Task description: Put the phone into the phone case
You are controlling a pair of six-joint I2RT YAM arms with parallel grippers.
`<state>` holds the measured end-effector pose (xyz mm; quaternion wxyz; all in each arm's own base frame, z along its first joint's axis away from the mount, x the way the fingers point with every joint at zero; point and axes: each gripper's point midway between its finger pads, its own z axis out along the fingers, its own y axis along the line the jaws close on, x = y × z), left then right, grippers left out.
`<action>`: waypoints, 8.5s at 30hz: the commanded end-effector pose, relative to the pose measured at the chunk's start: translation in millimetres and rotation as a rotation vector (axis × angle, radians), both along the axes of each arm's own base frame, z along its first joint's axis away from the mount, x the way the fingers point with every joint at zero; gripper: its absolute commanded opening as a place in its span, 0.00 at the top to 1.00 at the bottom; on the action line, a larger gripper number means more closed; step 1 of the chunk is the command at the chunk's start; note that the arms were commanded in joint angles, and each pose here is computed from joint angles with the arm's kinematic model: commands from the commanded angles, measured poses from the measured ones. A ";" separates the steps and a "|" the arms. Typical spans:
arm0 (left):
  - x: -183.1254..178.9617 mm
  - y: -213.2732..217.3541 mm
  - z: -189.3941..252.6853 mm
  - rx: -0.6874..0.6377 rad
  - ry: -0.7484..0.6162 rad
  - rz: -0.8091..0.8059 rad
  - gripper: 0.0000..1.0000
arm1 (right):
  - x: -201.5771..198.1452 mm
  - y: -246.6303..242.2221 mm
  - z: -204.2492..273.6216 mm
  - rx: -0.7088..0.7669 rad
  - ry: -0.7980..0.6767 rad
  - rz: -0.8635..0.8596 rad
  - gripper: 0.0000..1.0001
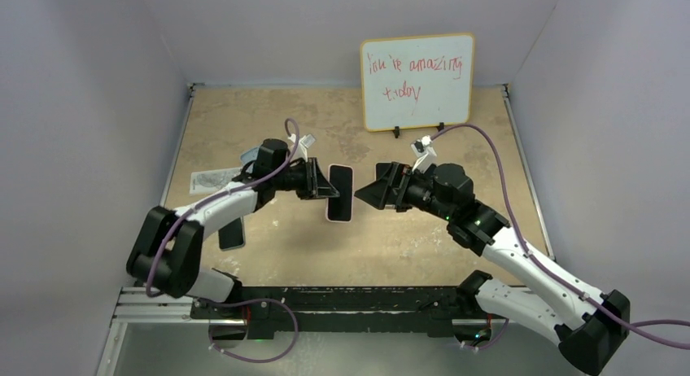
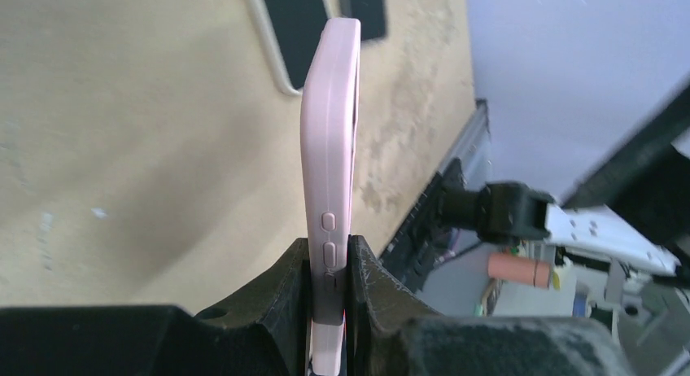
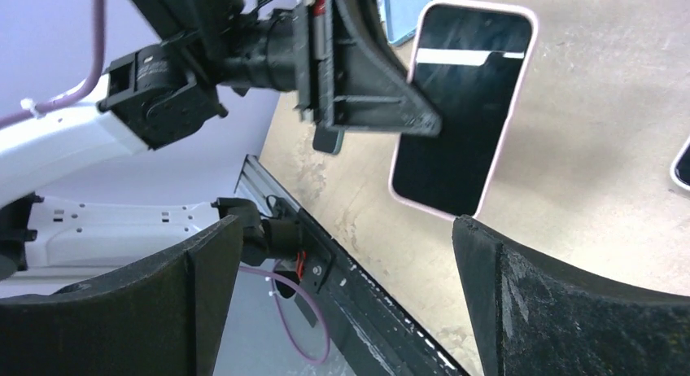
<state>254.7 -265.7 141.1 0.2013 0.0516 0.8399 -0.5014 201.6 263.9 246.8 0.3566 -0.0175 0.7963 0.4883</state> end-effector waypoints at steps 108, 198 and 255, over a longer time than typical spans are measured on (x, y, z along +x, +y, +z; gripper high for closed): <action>21.3 93.0 -80.5 0.604 0.259 0.239 0.83 | -12.3 -17.7 -22.1 -0.047 -0.028 -0.017 0.01; 13.2 226.6 -135.0 0.533 0.486 0.452 0.52 | -14.4 5.5 -51.4 0.005 0.110 0.048 0.13; 13.4 189.0 -124.1 0.390 0.421 0.343 0.67 | 51.4 225.7 -202.0 -0.095 0.318 0.064 0.64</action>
